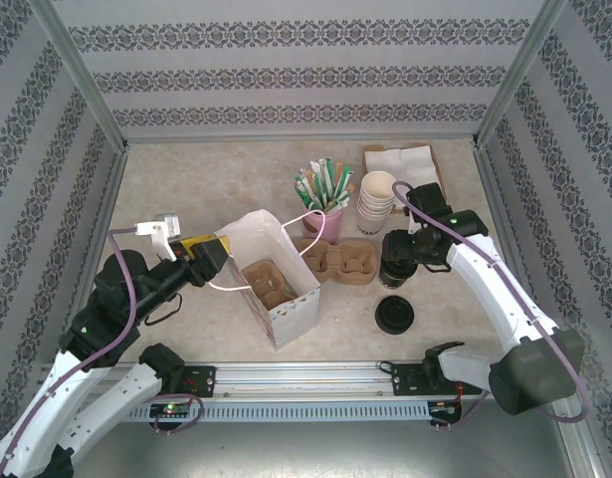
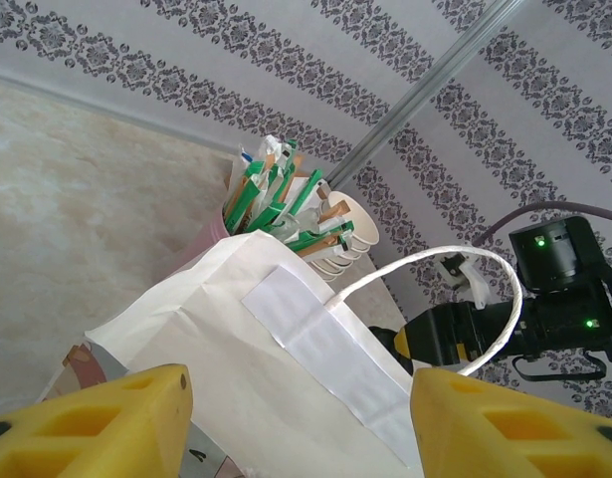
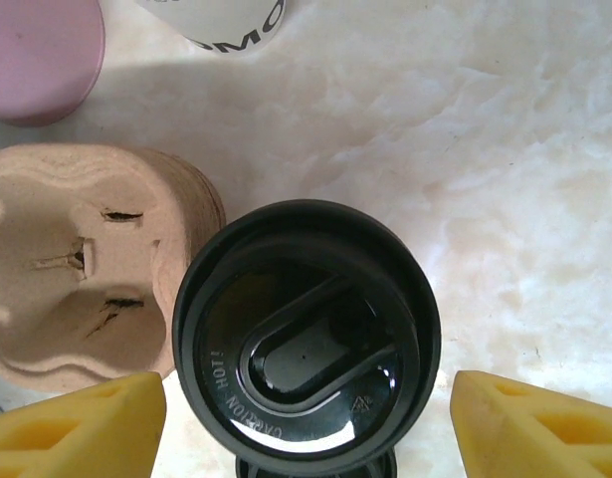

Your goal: Pack the takeout coffee

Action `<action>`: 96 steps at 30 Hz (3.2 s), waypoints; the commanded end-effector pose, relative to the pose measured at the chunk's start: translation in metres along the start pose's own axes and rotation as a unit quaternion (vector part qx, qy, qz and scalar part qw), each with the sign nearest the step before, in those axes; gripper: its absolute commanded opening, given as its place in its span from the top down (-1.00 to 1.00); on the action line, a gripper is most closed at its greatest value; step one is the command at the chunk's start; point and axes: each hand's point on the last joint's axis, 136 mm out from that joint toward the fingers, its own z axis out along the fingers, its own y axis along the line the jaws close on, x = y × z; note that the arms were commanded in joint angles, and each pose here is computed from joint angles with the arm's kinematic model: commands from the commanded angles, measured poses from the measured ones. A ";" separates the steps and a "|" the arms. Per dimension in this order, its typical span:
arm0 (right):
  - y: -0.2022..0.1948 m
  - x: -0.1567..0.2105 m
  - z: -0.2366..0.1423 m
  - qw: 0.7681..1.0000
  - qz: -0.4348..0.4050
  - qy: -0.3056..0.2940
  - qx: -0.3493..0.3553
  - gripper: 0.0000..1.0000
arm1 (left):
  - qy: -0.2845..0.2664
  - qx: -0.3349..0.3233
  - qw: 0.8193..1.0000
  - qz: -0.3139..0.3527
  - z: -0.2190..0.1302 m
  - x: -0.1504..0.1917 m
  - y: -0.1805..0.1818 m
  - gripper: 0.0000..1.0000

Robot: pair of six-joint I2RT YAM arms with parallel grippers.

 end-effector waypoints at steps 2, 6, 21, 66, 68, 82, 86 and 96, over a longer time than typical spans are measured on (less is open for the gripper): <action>-0.004 0.001 0.013 1.000 0.008 0.008 0.015 -0.53 | -0.006 0.015 1.000 0.013 -0.005 -0.007 -0.011 -0.28; -0.003 0.001 0.019 1.000 0.007 0.014 0.017 -0.54 | -0.007 0.013 1.000 0.014 -0.007 -0.008 -0.011 -0.30; -0.001 0.010 0.035 0.998 -0.007 0.039 0.044 -0.55 | -0.017 0.003 1.000 0.017 -0.012 -0.012 -0.008 -0.39; -0.005 0.025 0.038 0.998 0.002 0.040 0.054 -0.50 | -0.034 -0.026 0.999 0.023 -0.014 -0.023 -0.002 -0.40; -0.005 0.026 0.039 0.998 0.004 0.040 0.055 -0.46 | -0.036 -0.030 0.999 0.026 -0.016 -0.024 -0.002 -0.40; 0.003 0.003 -0.023 0.999 -0.002 -0.023 0.034 -0.31 | -0.067 -0.100 0.992 0.049 -0.031 -0.041 0.017 -0.47; 0.015 -0.005 -0.057 0.998 -0.024 -0.046 0.023 -0.31 | -0.065 -0.160 0.984 0.054 -0.033 -0.043 0.036 -0.50; 0.057 -0.030 -0.164 0.982 -0.096 -0.161 -0.001 -0.28 | -0.087 -0.223 0.968 0.073 -0.029 -0.069 0.044 -0.51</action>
